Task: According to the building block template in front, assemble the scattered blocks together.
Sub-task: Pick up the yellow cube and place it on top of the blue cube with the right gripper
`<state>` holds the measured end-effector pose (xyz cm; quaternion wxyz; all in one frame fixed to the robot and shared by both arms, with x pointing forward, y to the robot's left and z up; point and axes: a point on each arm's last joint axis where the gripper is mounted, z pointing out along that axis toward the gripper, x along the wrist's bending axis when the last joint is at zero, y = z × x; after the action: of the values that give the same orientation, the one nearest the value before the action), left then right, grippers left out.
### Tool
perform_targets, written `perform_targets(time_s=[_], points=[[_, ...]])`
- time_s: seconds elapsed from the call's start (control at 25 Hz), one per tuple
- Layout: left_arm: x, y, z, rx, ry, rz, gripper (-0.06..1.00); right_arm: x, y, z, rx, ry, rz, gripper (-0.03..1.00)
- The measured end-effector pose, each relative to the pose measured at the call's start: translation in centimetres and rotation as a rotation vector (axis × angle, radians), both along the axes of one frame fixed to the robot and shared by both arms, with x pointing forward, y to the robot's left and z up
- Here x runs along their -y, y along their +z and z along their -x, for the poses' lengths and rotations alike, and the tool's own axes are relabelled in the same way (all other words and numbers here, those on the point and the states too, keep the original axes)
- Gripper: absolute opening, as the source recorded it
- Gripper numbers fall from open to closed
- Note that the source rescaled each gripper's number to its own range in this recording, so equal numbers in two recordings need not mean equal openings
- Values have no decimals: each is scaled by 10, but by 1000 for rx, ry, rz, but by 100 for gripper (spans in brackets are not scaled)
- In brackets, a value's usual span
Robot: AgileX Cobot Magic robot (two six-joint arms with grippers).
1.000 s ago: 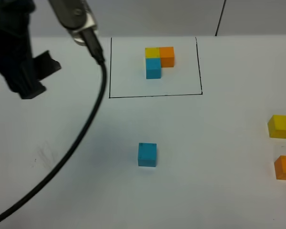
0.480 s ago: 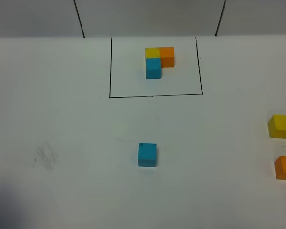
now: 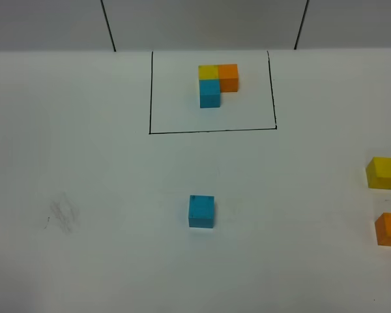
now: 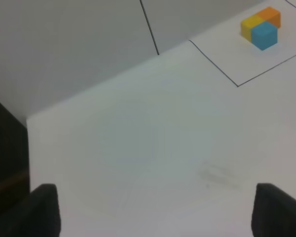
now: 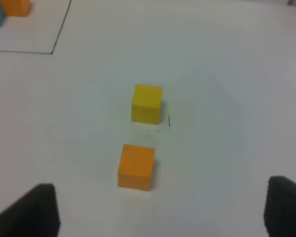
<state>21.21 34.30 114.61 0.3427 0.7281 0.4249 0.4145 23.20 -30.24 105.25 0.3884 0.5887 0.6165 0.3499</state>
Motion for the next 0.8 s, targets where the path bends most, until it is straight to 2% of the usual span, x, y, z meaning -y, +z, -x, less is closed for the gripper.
perform_targets(time_s=[0.2,0.32,0.48,0.8], points=[[13,-31,10,-12,224,258,66,0,0,0,0,0,0,71],[18,-47,11,-2,332,317,66,0,0,0,0,0,0,71],[23,-65,5,-38,414,329,66,0,0,0,0,0,0,71],[27,-93,-12,-114,437,321,66,0,0,0,0,0,0,71]])
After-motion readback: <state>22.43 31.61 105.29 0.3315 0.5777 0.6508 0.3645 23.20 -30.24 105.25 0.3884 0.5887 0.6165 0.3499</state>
